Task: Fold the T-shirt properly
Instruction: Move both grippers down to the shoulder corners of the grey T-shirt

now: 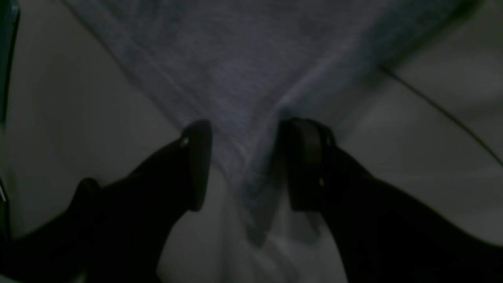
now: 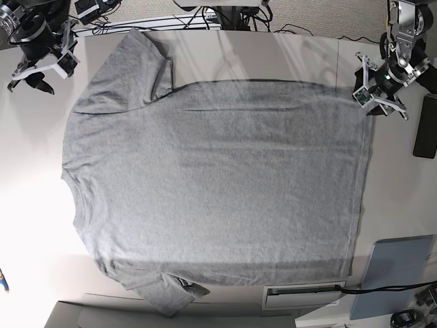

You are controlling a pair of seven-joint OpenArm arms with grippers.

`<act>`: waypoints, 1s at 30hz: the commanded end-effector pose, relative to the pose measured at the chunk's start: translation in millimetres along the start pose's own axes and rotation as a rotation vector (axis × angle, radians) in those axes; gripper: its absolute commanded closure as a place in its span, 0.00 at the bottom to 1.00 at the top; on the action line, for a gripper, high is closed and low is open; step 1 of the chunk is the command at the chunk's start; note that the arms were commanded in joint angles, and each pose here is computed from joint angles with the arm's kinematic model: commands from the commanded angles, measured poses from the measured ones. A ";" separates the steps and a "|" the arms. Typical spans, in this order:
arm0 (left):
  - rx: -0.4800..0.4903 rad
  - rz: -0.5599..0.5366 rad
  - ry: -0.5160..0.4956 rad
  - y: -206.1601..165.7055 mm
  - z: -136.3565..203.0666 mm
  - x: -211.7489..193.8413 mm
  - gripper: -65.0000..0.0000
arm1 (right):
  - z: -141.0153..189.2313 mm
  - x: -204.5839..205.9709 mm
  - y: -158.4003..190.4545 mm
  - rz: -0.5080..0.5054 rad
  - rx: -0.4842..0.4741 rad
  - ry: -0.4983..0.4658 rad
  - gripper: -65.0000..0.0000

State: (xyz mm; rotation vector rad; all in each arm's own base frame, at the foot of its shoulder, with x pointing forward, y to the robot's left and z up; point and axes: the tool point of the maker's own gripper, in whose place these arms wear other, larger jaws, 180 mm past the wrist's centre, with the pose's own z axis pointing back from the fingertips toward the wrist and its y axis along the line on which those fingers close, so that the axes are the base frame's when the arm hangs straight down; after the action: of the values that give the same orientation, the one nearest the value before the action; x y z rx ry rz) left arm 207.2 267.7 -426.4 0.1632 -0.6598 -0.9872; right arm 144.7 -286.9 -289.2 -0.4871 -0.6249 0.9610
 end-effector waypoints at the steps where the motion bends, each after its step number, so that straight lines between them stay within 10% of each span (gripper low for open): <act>1: -0.045 -0.032 0.089 -8.9 1.9 -20.0 0.54 | 1.4 4.6 -6.8 0.028 -0.018 -0.015 0.51; 9: -0.131 -0.101 0.050 -24.8 2.7 -14.3 1.00 | 0.1 10.3 7.3 0.138 0.042 -0.041 0.51; 30: -0.141 -0.126 0.022 -29.3 3.7 -11.0 1.00 | -77.3 11.3 68.3 0.376 0.211 -0.021 0.51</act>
State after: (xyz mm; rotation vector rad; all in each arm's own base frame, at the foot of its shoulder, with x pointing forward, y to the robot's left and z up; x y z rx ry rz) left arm 192.5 256.0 -433.4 0.1020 -0.6290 -1.1251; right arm 156.0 -250.9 -391.7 -0.3982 -0.4304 1.3676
